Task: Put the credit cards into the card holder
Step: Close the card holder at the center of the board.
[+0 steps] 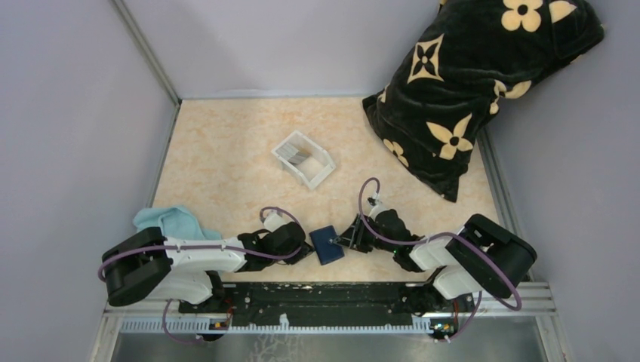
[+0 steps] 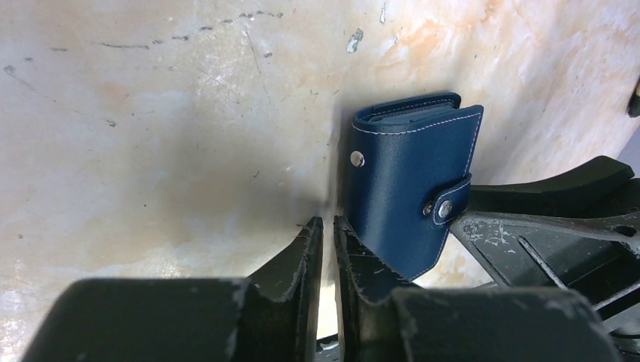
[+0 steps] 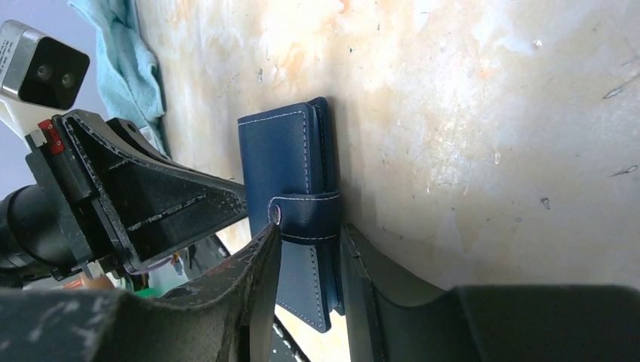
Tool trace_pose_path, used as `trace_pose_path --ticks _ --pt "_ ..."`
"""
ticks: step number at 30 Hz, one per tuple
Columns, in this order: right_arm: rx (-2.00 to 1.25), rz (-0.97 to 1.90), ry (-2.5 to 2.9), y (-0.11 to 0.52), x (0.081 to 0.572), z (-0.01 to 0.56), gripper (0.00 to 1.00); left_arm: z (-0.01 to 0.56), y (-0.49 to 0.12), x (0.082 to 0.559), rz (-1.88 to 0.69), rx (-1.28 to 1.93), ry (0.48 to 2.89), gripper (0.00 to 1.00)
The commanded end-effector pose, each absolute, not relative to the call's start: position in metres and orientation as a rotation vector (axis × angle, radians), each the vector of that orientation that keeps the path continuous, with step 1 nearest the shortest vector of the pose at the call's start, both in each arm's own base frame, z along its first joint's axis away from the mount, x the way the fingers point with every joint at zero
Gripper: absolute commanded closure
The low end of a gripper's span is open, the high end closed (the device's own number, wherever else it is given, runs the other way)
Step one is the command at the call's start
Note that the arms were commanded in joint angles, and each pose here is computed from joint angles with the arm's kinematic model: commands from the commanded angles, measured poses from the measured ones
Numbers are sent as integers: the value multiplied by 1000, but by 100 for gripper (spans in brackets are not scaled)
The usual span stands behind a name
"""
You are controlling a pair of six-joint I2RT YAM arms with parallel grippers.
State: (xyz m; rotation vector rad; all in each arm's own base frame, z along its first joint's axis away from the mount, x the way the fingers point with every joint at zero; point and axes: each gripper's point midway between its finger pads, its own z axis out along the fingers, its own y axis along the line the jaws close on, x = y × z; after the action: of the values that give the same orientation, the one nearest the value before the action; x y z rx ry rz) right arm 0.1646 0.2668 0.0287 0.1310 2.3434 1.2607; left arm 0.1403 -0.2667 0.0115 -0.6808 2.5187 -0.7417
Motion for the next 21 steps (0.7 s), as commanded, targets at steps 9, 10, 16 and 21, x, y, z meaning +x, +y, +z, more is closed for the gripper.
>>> trace_pose_path --ticks 9,10,16,21 --pt "173 1412 2252 276 170 48 59 -39 -212 110 -396 -593 2679 81" --pt "176 1419 2254 276 170 49 57 -39 -212 110 -395 -594 2679 81" --pt "206 1418 2275 279 172 44 57 -40 -212 109 -395 -596 2682 81" --pt "217 1392 2302 280 175 38 59 -40 -213 109 -395 -595 2684 81"
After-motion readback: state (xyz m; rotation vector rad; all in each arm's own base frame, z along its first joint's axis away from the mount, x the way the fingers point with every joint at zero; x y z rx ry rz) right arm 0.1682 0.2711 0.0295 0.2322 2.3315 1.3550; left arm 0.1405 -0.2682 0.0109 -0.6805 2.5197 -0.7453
